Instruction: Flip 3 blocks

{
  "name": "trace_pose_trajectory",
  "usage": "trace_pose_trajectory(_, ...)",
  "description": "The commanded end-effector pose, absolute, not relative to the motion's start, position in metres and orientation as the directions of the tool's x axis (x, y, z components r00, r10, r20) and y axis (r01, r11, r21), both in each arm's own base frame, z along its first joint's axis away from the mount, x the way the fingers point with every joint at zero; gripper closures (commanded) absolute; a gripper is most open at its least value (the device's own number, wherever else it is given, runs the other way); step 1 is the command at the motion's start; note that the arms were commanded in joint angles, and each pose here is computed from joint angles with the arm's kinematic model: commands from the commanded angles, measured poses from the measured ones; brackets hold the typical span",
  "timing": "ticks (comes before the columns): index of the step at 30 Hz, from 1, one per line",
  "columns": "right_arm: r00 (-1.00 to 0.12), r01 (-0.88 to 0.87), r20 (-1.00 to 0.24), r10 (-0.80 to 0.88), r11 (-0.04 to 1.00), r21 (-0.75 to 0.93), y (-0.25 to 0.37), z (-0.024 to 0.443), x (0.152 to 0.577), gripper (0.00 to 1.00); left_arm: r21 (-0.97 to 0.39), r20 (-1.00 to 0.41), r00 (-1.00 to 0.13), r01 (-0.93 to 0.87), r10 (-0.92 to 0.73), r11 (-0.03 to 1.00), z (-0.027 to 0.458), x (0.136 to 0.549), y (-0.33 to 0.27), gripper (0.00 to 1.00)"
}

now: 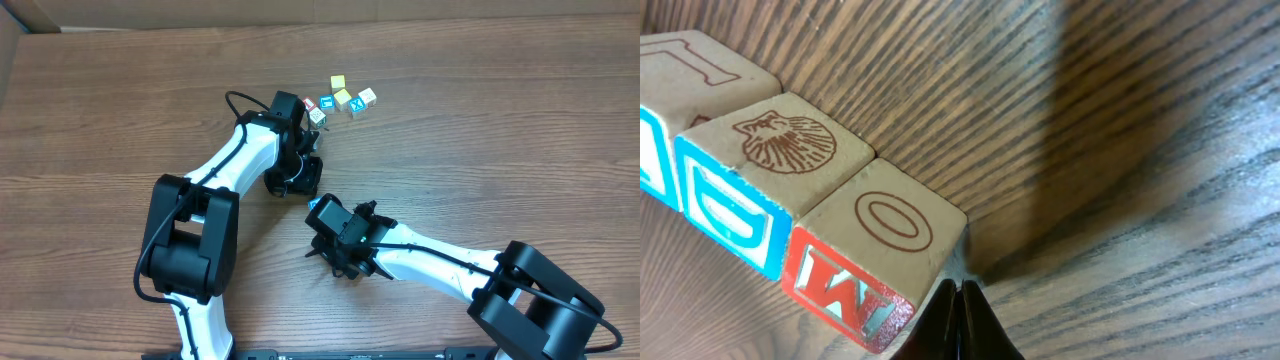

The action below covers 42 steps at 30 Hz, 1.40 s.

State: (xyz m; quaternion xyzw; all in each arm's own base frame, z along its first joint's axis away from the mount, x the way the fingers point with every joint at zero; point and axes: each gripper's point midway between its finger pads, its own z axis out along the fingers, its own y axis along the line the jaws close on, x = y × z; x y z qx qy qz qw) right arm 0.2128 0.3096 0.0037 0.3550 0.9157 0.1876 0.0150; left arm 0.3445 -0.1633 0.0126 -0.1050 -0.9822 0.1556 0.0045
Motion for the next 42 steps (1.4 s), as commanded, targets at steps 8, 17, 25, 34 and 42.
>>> trace_pose_trajectory(8,-0.726,0.666,0.106,0.679,0.659,0.35,0.309,0.001,0.213,0.96,-0.322,0.002,-0.971,0.224,0.237,0.92,0.009,0.341,-0.164,0.96)
trace_pose_trajectory(17,-0.727,0.656,0.098,0.68,0.644,0.395,0.316,0.005,0.221,0.96,-0.347,-0.011,-0.96,0.265,0.279,0.899,0.01,0.338,-0.173,0.96)
trace_pose_trajectory(25,-0.712,0.67,0.108,0.694,0.626,0.399,0.318,0.006,0.222,0.96,-0.328,-0.037,-0.962,0.268,0.271,0.906,0.009,0.345,-0.174,0.96)
trace_pose_trajectory(34,-0.695,0.69,0.13,0.707,0.605,0.397,0.319,0.007,0.221,0.96,-0.329,-0.054,-0.961,0.274,0.272,0.904,0.01,0.348,-0.175,0.96)
trace_pose_trajectory(42,-0.702,0.681,0.133,0.7,0.604,0.414,0.325,0.009,0.221,0.96,-0.329,-0.058,-0.962,0.272,0.268,0.904,0.01,0.35,-0.176,0.96)
